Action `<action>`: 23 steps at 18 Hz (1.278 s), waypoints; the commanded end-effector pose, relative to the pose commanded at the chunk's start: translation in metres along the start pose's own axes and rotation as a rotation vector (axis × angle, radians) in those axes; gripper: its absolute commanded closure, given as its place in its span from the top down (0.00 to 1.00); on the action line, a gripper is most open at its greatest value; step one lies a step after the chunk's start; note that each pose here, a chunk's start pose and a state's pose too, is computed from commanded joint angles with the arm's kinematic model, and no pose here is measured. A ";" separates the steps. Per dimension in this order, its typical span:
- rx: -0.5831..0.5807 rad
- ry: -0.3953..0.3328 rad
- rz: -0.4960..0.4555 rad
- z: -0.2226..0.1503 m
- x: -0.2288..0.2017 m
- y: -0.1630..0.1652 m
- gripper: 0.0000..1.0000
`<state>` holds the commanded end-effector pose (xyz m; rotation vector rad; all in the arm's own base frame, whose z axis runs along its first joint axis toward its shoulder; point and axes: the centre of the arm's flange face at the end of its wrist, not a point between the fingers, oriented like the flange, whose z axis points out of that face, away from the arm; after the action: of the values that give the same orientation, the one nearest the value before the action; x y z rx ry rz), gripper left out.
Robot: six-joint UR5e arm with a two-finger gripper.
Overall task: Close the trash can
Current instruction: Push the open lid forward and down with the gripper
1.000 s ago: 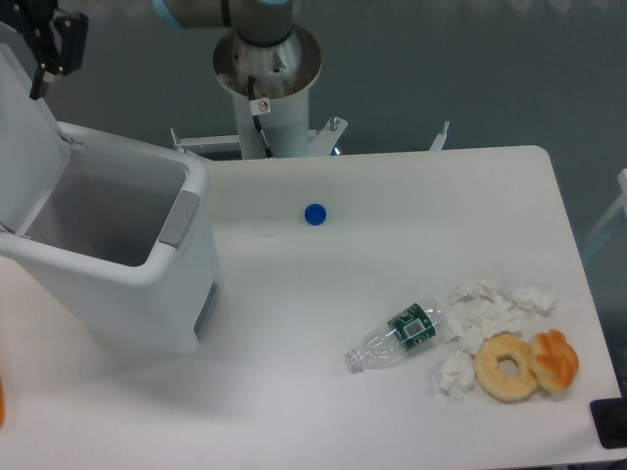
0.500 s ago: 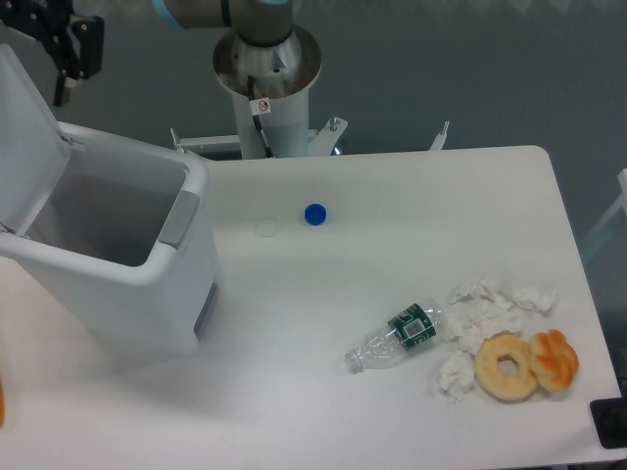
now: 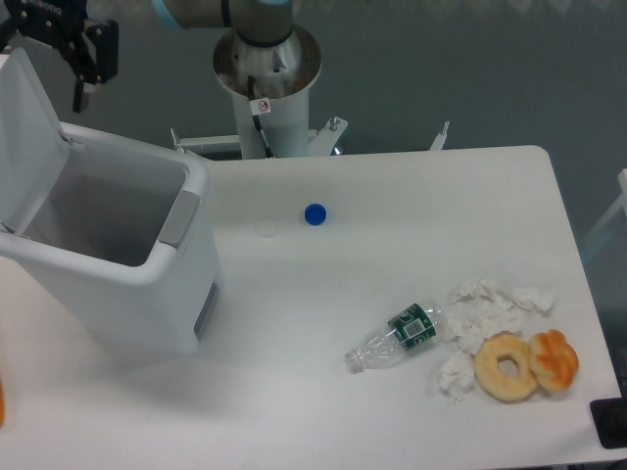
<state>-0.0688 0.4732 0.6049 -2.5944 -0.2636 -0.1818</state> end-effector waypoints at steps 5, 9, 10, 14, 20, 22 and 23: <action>0.009 -0.028 -0.050 -0.004 -0.031 -0.002 1.00; -0.002 -0.037 -0.069 0.003 -0.044 -0.005 1.00; -0.007 -0.039 -0.079 0.007 -0.051 -0.006 1.00; -0.037 -0.047 -0.096 0.026 -0.068 -0.012 1.00; -0.049 -0.059 -0.136 0.035 -0.095 -0.014 1.00; -0.058 -0.060 -0.144 0.043 -0.103 -0.016 1.00; -0.057 -0.064 -0.152 0.045 -0.110 -0.016 1.00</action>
<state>-0.1757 0.4932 0.5542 -2.6400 -0.4860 -0.1622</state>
